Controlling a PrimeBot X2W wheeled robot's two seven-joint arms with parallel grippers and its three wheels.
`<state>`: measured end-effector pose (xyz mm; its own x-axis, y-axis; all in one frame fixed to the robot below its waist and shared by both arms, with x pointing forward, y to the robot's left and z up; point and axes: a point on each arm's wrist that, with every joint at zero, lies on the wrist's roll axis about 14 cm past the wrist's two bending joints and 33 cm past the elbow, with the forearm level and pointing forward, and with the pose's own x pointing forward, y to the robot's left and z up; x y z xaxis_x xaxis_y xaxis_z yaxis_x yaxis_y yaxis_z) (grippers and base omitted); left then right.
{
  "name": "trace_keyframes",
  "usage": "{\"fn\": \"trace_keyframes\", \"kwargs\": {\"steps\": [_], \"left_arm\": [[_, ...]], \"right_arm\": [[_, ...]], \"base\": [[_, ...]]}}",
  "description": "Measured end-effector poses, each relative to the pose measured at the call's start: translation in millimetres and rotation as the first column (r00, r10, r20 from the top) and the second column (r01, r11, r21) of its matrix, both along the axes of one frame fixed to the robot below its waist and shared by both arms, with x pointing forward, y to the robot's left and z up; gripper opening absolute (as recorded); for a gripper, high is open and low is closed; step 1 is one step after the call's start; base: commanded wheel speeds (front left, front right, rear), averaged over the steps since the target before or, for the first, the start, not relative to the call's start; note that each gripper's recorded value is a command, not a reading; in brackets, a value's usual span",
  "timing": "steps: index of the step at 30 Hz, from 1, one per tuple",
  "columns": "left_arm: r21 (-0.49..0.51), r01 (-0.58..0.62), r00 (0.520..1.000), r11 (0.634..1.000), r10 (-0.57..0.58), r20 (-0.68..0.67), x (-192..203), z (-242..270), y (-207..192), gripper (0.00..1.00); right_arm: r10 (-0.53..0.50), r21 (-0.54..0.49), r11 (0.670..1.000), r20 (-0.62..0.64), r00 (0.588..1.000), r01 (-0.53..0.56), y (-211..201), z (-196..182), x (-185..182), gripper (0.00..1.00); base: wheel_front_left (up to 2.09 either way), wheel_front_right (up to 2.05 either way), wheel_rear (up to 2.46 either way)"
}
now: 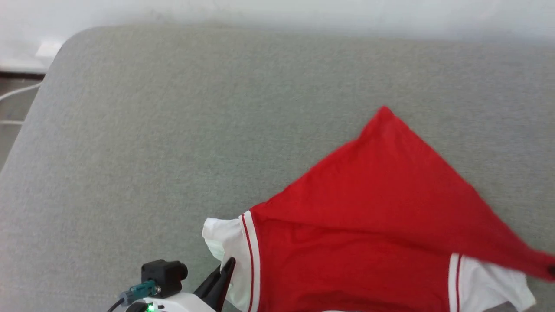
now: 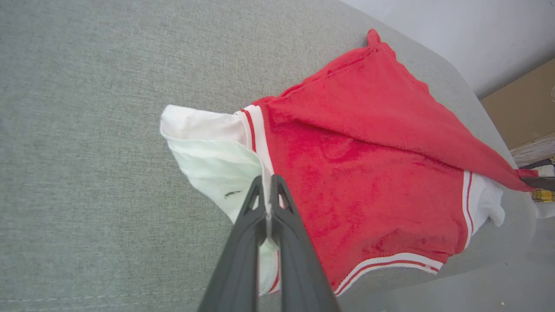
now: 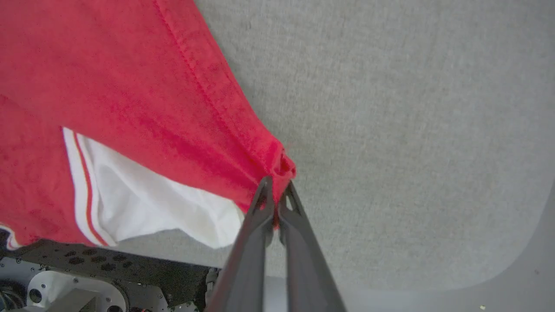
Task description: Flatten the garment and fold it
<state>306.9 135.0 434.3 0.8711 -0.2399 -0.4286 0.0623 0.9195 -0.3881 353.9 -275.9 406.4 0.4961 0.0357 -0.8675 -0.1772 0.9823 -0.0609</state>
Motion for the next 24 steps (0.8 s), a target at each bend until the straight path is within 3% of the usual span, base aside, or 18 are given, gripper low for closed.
{"fn": "trace_keyframes", "kwargs": {"steps": [5, 10, 11, 12, 13, 16, 19, 24], "left_arm": [[-0.007, 0.013, 1.000, 1.000, -0.012, 0.028, 4, 7, -3, 0.00], [-0.010, -0.001, 0.999, 1.000, 0.001, 0.035, 2, 9, 0, 0.00], [-0.009, -0.003, 0.999, 1.000, 0.004, 0.035, 2, 9, 0, 0.00], [-0.009, -0.006, 0.999, 1.000, 0.006, 0.035, 1, 9, 1, 0.00], [-0.008, -0.009, 0.999, 1.000, 0.009, 0.036, 0, 9, 2, 0.00], [-0.008, -0.016, 0.999, 1.000, 0.017, 0.037, -1, 10, 4, 0.00], [-0.017, -0.035, 0.998, 0.999, 0.035, 0.045, -2, 14, 6, 0.00], [-0.021, -0.045, 0.998, 0.999, 0.046, 0.047, -1, 16, 7, 0.00]], "right_arm": [[-0.040, 0.009, 0.999, -0.053, 0.998, 0.040, 2, -6, -41, 0.00], [-0.031, -0.024, 0.999, -0.059, 0.998, 0.030, 2, -9, -46, 0.00], [-0.022, -0.024, 0.999, -0.051, 0.998, 0.021, 5, -9, -44, 0.29], [-0.009, -0.025, 1.000, -0.045, 0.999, 0.008, 7, -7, -41, 0.49], [0.004, -0.027, 1.000, -0.032, 0.999, -0.004, 9, -4, -36, 1.00], [0.027, -0.028, 0.999, 0.022, 0.999, -0.027, 14, 7, -20, 1.00], [0.122, -0.026, 0.993, 0.157, 0.980, -0.119, 39, 39, 25, 1.00], [0.227, 0.002, 0.972, 0.232, 0.946, -0.234, 79, 58, 63, 1.00]], "base": [[0.00, 0.00, 0.00], [0.00, 0.00, 0.00], [0.00, 0.00, 0.00], [0.00, 0.00, 0.00], [0.00, 0.00, 0.00], [0.00, 0.00, 0.00], [0.00, 0.00, 0.00], [0.00, 0.00, 0.00]]}}
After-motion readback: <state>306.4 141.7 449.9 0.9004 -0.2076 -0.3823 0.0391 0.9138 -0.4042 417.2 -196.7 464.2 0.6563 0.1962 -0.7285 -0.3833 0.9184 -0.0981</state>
